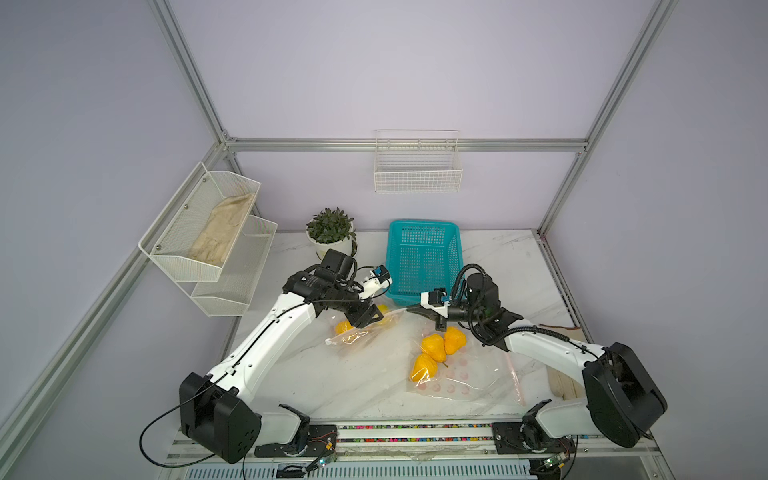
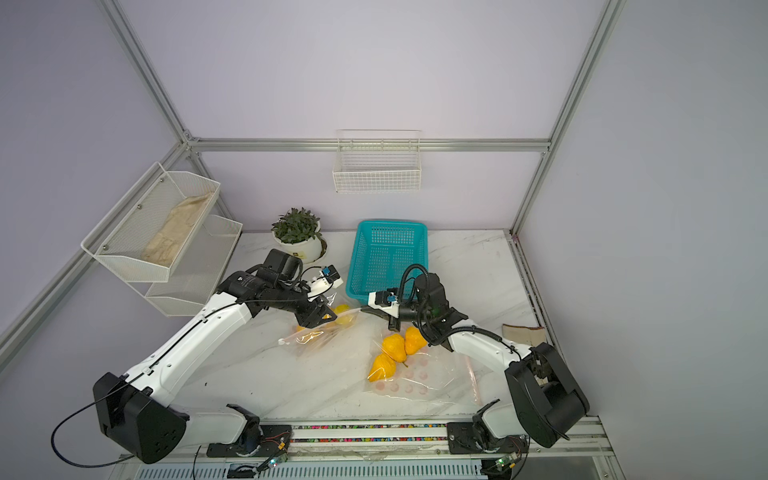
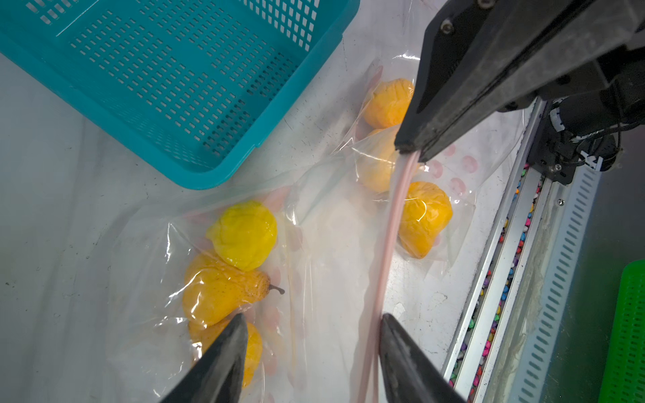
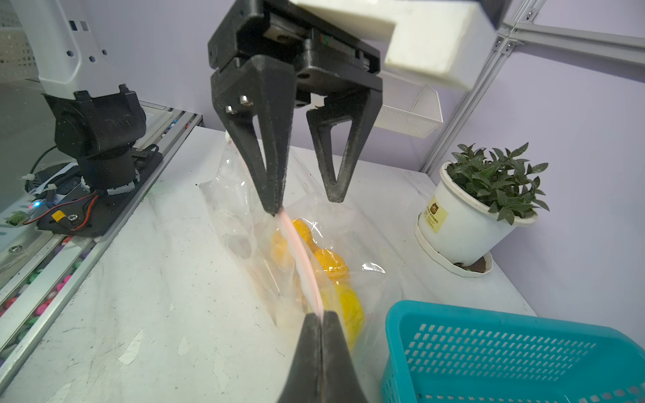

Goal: Open the zip-top bag and take out the pear
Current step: Open the zipper of the food storage bag at the center of the board.

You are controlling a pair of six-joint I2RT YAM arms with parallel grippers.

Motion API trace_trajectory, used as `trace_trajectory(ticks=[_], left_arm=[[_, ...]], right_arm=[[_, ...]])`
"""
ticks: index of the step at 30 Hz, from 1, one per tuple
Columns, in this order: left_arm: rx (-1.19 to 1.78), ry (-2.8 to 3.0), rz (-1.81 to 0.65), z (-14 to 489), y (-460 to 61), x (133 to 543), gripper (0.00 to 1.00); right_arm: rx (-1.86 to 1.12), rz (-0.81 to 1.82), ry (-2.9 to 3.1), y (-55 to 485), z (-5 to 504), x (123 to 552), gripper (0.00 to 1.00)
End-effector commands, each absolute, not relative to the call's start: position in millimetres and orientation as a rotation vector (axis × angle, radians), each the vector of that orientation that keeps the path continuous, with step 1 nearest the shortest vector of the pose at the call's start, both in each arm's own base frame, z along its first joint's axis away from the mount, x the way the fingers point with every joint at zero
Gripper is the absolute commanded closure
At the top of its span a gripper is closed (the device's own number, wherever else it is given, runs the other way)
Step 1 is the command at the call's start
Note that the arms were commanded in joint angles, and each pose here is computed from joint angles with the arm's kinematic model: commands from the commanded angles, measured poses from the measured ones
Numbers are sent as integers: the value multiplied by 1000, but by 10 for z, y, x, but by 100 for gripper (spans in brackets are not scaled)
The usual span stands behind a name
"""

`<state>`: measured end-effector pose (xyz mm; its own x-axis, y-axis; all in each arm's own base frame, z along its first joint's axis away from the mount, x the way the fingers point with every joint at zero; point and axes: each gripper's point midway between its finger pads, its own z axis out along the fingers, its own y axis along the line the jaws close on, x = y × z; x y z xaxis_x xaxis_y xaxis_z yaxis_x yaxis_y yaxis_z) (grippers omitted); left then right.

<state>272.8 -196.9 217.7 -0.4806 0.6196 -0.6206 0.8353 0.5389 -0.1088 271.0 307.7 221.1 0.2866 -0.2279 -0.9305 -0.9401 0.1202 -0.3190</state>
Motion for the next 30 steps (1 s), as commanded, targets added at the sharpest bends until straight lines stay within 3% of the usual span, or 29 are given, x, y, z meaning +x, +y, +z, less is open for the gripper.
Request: trace_trajectory(ticks=[1,7,30], left_arm=[[1126,2153,-570,2547,-1974,2781,40],[1144,2227,-497,2327,-1845,2733,41],[1221,2175,-675,2268,-1986,2480,41]], right_arm=[[-1401,763,1166,3056,2194,2603,100],[-1398,732,1155,3025,2250,2591,100],[-1388,700,1161,3032,2292,2663,100]])
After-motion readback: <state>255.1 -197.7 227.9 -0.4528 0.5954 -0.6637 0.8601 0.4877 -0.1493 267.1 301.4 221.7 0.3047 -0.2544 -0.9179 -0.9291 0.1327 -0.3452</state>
